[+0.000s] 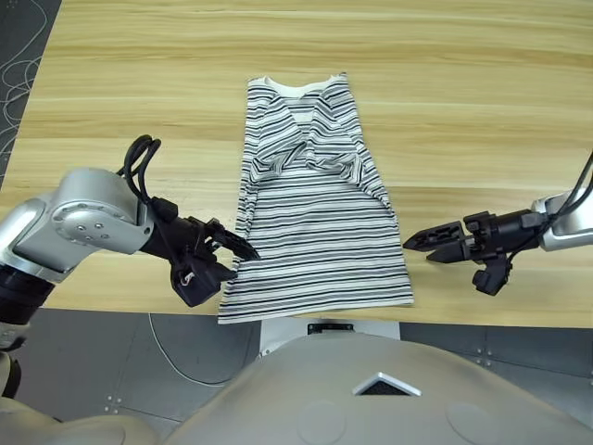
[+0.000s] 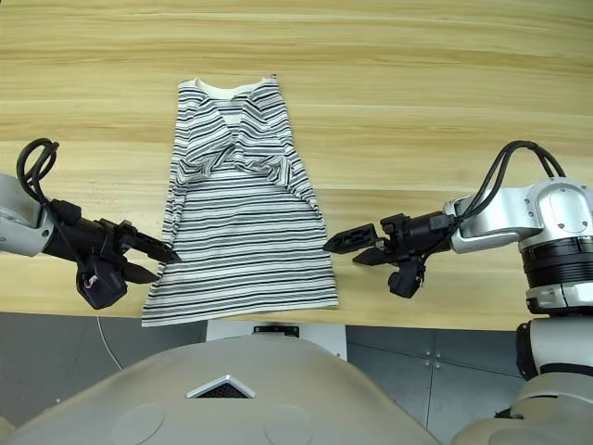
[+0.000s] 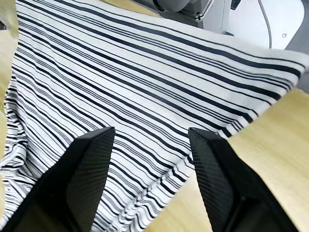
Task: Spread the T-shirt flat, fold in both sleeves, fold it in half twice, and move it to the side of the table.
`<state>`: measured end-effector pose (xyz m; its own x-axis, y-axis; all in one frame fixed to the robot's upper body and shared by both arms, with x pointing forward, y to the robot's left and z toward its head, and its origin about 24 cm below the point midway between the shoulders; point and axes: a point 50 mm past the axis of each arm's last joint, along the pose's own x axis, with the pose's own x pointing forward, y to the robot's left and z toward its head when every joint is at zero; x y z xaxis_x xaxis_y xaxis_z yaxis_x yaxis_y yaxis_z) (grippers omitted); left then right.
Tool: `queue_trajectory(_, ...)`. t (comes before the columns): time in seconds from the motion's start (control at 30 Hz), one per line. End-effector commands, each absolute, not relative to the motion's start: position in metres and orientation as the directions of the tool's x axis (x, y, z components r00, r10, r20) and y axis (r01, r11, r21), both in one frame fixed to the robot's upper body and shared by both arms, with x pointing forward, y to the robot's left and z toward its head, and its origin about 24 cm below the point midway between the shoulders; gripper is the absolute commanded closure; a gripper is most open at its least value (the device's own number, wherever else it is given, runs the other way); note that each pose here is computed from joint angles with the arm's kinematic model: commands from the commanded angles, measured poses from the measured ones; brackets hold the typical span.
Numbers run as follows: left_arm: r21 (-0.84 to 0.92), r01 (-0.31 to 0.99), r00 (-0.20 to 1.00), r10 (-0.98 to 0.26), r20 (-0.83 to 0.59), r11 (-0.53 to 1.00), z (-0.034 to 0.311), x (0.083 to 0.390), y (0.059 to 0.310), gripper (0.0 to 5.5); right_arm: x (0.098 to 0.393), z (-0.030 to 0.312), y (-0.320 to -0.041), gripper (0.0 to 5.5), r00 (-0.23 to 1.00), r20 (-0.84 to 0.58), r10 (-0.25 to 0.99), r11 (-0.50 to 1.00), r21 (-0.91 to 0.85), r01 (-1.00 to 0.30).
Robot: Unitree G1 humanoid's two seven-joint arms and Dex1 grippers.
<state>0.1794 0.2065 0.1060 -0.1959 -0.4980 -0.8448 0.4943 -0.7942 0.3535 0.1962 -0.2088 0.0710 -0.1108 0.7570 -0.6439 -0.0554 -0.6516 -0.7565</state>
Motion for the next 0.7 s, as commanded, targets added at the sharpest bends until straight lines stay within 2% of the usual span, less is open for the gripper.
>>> queue_trajectory(0.03,0.317,0.518,-0.193,-0.470,-0.861,-0.794,0.093,0.179,0.219,2.66,0.196,0.067,-0.208,0.03,-0.113,-0.647,0.754,-0.655,-0.753,-0.065)
queue_trajectory(0.33,0.227,0.563,-0.226,-0.412,-0.882,-0.794,0.067,0.156,0.263,2.66,0.185,0.062,-0.204,0.03,-0.136,-0.629,0.766,-0.641,-0.764,-0.076)
queue_trajectory(0.5,0.243,0.557,-0.250,-0.440,-0.862,-0.794,0.066,0.151,0.257,2.66,0.180,0.059,-0.204,0.03,-0.148,-0.618,0.772,-0.633,-0.769,-0.090)
queue_trajectory(0.63,0.269,0.553,-0.276,-0.478,-0.834,-0.789,0.049,0.142,0.250,2.66,0.179,0.056,-0.203,0.03,-0.153,-0.615,0.773,-0.632,-0.769,-0.101)
queue_trajectory(0.7,0.306,0.544,-0.273,-0.510,-0.816,-0.781,0.047,0.144,0.239,2.66,0.182,0.054,-0.201,0.03,-0.155,-0.617,0.772,-0.634,-0.767,-0.099)
